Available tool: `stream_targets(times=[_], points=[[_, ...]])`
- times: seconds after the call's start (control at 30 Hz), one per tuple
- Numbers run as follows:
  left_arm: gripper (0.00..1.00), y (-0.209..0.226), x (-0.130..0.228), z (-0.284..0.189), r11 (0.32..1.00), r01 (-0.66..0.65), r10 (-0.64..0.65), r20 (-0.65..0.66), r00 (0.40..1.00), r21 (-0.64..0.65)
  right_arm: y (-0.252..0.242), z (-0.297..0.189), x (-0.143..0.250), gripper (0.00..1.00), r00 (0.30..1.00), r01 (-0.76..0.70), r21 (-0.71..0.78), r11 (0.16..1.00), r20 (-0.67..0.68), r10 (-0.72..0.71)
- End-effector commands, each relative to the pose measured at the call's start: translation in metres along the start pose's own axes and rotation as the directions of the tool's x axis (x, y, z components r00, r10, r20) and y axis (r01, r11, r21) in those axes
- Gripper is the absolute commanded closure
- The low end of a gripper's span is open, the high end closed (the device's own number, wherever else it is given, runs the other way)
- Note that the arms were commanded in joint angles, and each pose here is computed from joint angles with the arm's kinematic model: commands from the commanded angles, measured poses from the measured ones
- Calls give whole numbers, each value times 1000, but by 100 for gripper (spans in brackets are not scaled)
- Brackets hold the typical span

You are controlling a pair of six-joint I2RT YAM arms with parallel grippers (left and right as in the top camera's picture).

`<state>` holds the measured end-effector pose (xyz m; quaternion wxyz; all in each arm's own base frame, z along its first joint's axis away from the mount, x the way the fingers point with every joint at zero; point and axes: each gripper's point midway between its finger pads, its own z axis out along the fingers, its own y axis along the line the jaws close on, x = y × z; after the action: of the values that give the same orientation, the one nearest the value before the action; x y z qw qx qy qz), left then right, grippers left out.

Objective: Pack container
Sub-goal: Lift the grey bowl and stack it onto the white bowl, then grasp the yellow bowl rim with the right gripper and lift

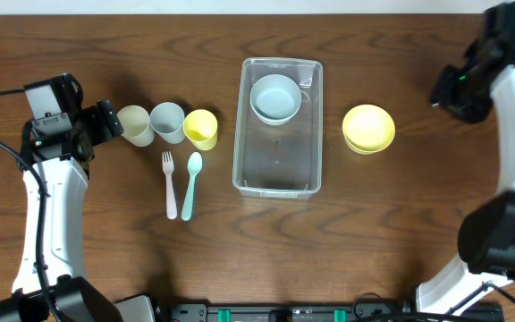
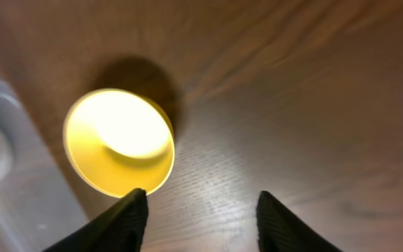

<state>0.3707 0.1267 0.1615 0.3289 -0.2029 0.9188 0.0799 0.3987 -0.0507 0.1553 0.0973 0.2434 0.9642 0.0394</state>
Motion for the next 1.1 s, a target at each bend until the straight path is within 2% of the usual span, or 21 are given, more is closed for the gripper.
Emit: stream_targets(times=[0.0, 0.1, 0.17, 0.23, 0.4, 0.5, 0.67, 0.7, 0.77, 0.8, 0.97, 1.07], points=[[2, 2, -6, -2, 1000, -9, 9, 12, 1000, -9, 19, 34, 27, 44, 995, 62, -13, 998, -81, -63], [2, 2, -6, -2, 1000, -9, 9, 12, 1000, -9, 28, 61, 44, 39, 990, 108, -3, 994, -96, -108], [2, 2, -6, -2, 1000, -9, 9, 12, 1000, -9, 20, 76, 52, 34, 991, 94, 60, 994, -99, -88], [2, 2, -6, -2, 1000, -9, 9, 12, 1000, -9, 12, 88, 59, 34, 992, 76, 96, 992, -110, -66], [2, 2, -7, -2, 1000, -9, 9, 13, 1000, -9, 15, 112, 64, 35, 992, 75, 60, 995, -103, -69], [2, 2, -7, -2, 1000, -9, 9, 13, 1000, -9, 23, 124, 64, 44, 992, 58, 14, 998, -109, -56], [2, 2, -7, -2, 1000, -9, 9, 13, 1000, -9, 33, 142, 60, 67, 993, 35, -30, 999, -112, -38], [2, 2, -6, -2, 1000, -9, 9, 12, 1000, -9, 34, 145, 59, 74, 993, 31, -31, 999, -110, -34], [2, 2, -6, -2, 1000, -9, 9, 12, 1000, -9, 33, 144, 57, 95, 994, 31, -27, 999, -102, -33], [2, 2, -6, -2, 1000, -9, 9, 12, 1000, -9, 32, 141, 53, 99, 996, 32, -18, 999, -87, -33], [2, 2, -7, -2, 1000, -9, 9, 13, 1000, -9, 35, 90, 18, 99, 998, 42, 31, 999, 39, -43], [2, 2, -7, -2, 1000, -9, 9, 13, 1000, -9, 62, 20, -15, 99, 979, 72, -9, 997, 193, -69]])
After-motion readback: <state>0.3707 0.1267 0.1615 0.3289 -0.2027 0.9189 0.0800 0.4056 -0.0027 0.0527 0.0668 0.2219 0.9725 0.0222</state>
